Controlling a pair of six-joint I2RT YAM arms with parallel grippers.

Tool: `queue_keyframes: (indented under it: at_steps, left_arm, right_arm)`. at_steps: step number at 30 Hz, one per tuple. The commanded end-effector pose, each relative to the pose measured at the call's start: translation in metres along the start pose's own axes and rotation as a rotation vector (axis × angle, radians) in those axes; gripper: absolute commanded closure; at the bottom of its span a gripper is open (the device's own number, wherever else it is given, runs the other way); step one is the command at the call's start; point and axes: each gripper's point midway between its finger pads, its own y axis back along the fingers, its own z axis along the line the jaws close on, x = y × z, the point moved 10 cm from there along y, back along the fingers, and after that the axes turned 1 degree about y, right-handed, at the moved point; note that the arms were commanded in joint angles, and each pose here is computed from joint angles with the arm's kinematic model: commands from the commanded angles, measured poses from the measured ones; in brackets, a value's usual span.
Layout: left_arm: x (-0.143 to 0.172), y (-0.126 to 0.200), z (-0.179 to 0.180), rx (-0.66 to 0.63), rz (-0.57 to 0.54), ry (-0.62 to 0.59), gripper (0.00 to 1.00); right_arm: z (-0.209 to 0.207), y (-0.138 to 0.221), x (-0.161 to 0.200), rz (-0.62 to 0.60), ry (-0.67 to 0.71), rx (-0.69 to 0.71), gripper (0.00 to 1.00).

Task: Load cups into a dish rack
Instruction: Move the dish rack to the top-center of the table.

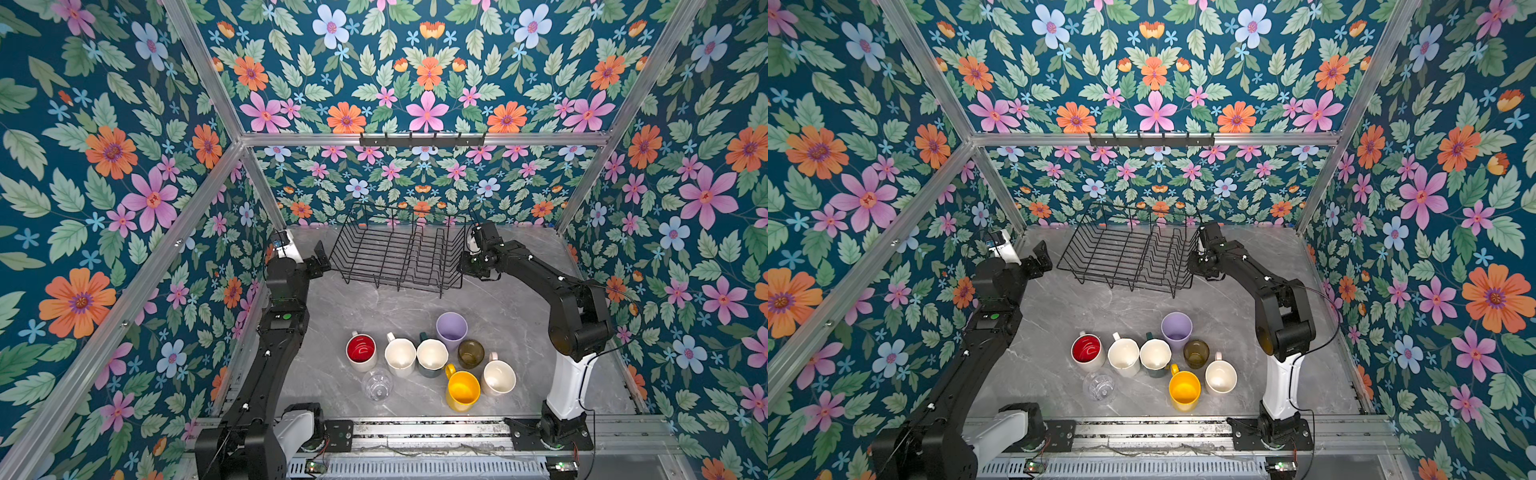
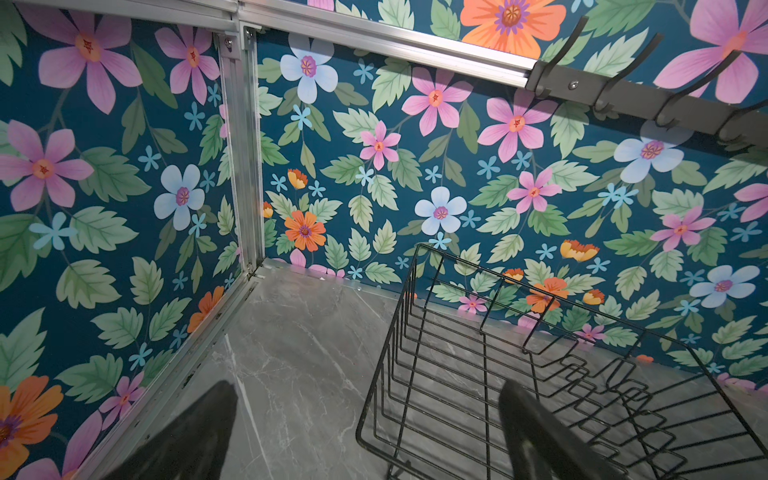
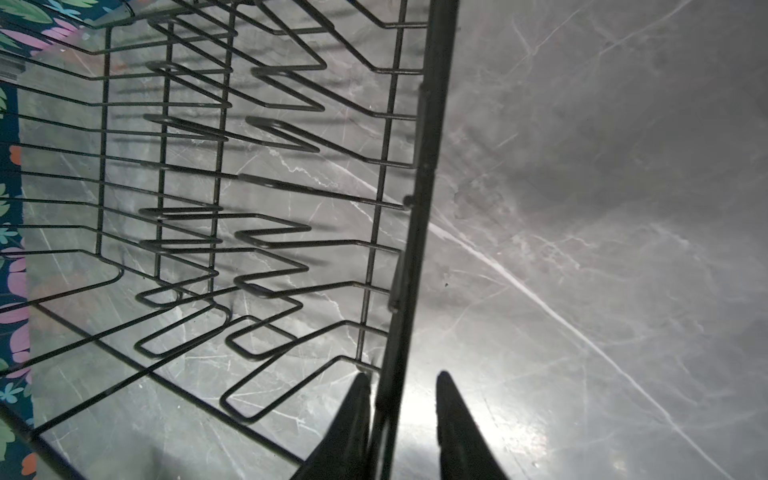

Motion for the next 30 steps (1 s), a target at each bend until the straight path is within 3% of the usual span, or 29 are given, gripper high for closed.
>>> queue_keyframes:
  at_steps: [1, 3, 10, 20, 30]
  left_arm:
    - [-0.006, 0.000, 0.000, 0.011, -0.031, 0.016, 0.01]
    - [-0.005, 0.001, 0.000, 0.015, -0.029, 0.019, 0.01]
    - [-0.005, 0.000, 0.001, 0.018, -0.030, 0.028, 0.01]
    - [-0.006, 0.001, 0.002, 0.021, -0.030, 0.035, 0.01]
    - [-0.007, 0.003, 0.002, 0.025, -0.035, 0.039, 0.01]
  right_arm:
    - [-0.002, 0.001, 0.000, -0.002, -0.003, 0.025, 0.81]
    - [-0.002, 0.004, -0.001, -0.011, -0.001, 0.033, 0.81]
    - [-0.004, 0.014, 0.000, -0.023, 0.017, 0.081, 0.99]
    - [-0.012, 0.032, 0.009, -0.065, 0.015, 0.150, 1.00]
    - [-0.044, 0.048, 0.018, -0.083, -0.018, 0.153, 1.00]
